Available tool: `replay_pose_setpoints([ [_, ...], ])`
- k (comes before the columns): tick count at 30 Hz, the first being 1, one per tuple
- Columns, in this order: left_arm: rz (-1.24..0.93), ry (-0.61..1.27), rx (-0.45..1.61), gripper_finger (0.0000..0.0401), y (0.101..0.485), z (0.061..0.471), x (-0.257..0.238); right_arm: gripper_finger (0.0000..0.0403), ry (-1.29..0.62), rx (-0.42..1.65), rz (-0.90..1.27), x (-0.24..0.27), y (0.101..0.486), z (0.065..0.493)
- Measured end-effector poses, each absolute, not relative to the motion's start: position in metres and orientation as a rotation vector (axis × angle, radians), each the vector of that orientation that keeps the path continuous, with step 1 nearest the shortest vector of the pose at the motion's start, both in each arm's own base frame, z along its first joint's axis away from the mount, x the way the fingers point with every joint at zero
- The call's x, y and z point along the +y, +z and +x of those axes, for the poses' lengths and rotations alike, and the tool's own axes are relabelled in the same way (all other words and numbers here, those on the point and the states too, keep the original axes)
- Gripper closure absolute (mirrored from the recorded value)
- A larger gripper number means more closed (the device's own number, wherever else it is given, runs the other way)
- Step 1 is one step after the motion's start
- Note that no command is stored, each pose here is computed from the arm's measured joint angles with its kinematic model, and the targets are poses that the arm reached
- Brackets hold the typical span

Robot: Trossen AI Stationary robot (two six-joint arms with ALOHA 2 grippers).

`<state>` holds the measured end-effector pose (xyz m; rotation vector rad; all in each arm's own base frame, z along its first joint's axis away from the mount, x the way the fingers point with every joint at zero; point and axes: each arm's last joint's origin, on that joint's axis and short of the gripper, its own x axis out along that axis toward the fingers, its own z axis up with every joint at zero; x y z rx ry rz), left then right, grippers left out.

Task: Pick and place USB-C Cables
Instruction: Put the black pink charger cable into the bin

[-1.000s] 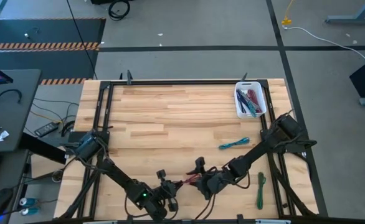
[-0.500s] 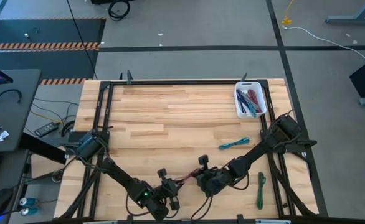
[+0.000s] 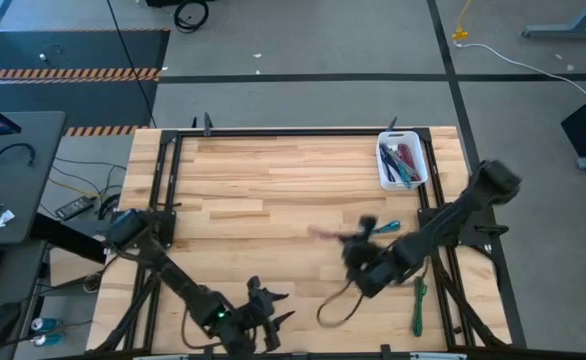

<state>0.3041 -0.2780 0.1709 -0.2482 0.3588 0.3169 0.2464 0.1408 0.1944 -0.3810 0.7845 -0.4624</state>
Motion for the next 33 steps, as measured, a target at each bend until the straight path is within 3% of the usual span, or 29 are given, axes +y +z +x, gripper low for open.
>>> replay_pose_setpoints([
  [5, -0.160, 0.398, 0.266, 0.0212, 0.171, 0.282, -0.292, 0.0397, -0.705, 0.799, -0.204, 0.076, 0.224, 0.197],
  [10, 0.127, 0.577, 0.201, 0.0242, 0.161, 0.268, -0.281, 0.0397, -1.155, 0.810, 0.120, -0.003, 0.239, 0.150],
  [14, 0.300, 0.687, 0.166, 0.0264, 0.158, 0.267, -0.260, 0.0397, -1.341, 0.853, 0.243, -0.046, 0.237, 0.129],
  [23, 0.442, 0.762, 0.231, 0.0294, 0.160, 0.281, -0.234, 0.0396, -1.291, 0.885, 0.467, -0.113, 0.209, 0.126],
  [29, 0.240, 0.769, 0.160, 0.0298, 0.216, 0.296, -0.244, 0.0388, -1.293, 0.971, 0.609, -0.137, 0.195, 0.120],
  [33, 0.120, 0.768, 0.116, 0.0298, 0.268, 0.306, -0.249, 0.0345, -1.247, 0.991, 0.683, -0.142, 0.202, 0.118],
])
